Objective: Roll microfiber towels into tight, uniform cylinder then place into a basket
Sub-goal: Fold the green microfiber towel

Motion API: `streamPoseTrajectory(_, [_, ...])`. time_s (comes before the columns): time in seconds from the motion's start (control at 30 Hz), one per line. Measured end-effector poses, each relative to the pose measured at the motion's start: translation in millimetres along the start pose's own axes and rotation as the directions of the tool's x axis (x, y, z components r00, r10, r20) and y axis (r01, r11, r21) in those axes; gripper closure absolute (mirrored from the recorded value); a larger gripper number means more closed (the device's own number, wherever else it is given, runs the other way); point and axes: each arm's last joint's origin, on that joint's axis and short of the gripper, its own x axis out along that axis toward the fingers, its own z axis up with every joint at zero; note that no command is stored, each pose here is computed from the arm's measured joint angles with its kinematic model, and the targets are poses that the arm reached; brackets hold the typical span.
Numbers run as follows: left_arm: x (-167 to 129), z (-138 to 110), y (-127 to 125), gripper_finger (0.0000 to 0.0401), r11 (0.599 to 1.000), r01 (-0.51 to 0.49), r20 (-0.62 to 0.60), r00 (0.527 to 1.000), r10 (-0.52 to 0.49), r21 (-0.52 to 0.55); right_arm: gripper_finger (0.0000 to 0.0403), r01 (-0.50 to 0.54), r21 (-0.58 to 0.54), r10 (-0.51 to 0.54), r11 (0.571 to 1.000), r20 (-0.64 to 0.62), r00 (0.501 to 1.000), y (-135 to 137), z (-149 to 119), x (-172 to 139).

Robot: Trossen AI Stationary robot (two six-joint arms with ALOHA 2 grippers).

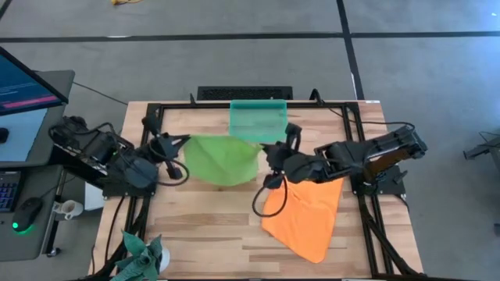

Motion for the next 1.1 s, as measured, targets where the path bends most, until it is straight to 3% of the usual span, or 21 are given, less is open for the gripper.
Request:
streamPoseTrajectory(0.2, [-0.8, 2.8, 5.1, 0.0401, 1.0, -0.013, 0.003, 1.0, 0.013, -0.004, 0.0393, 0.07, 0.018, -0.07, 0.997, -0.021, 0.997, -15.4, 0.7, 10.9])
streamPoseTrajectory(0.43, [18.6, -0.3, 19.9, 0.0401, 0.989, -0.122, -0.083, 0.988, 0.128, 0.08, 0.0398, 0.195, -0.002, -0.195, 0.981, -0.067, 0.978, -39.7, -2.8, 29.8])
streamPoseTrajectory(0.67, [36.6, -4.5, 38.8, 0.0401, 0.962, -0.237, -0.171, 0.951, 0.259, 0.136, 0.0391, 0.19, -0.043, -0.191, 0.981, -0.036, 0.981, -40.9, 1.5, 30.9])
streamPoseTrajectory(0.73, [37.5, -4.8, 38.5, 0.0401, 0.972, -0.212, -0.177, 0.957, 0.228, 0.104, 0.039, 0.159, -0.054, -0.161, 0.986, -0.035, 0.986, -34.8, 1.1, 26.5])
streamPoseTrajectory(0.9, [35.7, -10.4, 22.1, 0.0401, 1.0, -0.003, -0.195, 0.981, -0.001, -0.022, 0.0397, 0.039, -0.031, -0.042, 0.999, -0.077, 0.996, -14.9, -6.9, 11.5])
streamPoseTrajectory(1.1, [31.8, -37.9, -19.1, 0.0401, 0.976, 0.159, -0.289, 0.937, -0.197, -0.149, 0.039, -0.105, 0.044, 0.112, 0.994, -0.211, 0.971, 25.8, -26.0, 3.7])
